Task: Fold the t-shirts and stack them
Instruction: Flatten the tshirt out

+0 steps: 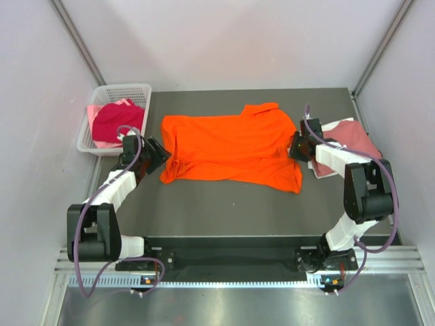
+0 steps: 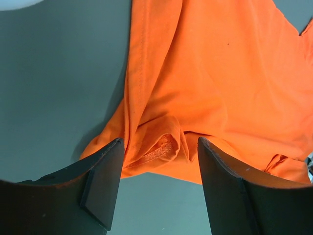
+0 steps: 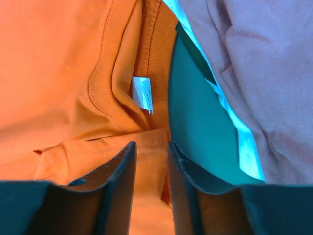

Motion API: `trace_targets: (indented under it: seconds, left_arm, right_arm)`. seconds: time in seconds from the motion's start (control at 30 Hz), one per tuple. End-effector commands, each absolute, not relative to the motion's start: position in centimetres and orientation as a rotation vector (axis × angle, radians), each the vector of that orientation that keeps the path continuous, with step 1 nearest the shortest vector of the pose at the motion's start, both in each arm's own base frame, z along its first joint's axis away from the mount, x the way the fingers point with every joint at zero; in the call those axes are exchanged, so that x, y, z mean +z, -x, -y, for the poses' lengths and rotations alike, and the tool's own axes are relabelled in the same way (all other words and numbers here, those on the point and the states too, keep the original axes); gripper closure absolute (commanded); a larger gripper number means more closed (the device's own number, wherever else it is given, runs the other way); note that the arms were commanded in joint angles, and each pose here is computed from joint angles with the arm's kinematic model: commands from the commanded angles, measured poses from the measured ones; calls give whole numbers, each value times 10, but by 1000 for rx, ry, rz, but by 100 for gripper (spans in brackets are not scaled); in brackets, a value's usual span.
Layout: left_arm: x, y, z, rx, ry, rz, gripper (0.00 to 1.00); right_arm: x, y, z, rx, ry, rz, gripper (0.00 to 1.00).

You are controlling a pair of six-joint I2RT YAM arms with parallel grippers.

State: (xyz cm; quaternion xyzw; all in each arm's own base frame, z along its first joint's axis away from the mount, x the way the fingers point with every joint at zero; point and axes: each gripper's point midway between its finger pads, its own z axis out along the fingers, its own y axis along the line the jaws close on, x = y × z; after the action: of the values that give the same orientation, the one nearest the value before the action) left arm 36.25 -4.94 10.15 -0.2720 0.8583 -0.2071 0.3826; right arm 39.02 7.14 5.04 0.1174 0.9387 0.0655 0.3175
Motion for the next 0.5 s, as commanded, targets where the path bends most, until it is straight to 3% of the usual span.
trace_targets:
  seconds: [0.0,0.07,0.13,0.3,0.37,0.47]
  left_arm:
    - [116,-370,48,-526,662,-2118,34]
    - [116,-371,48,-527,660,-2121,34]
    - [115,-370,48,-525,662,-2126,34]
    - [116,-369,46,-509,669,-2131,34]
    - [118,-367,46,-511,666,-2129,33]
    - [119,-366,46,-503,664,-2123,33]
  right_arm:
    - [51,-400,-79,201,-306,-2440,69]
    - [49,-399,-85,238,-297,-2448,84]
    - [49,-398,-92,292,-302,-2452,90]
    - [59,-394,-89,286,-314,-2434,83]
    - [59,-393,-79,216,-329,-2423,65]
    - [56,-389,-71,160,-337,-2429,61]
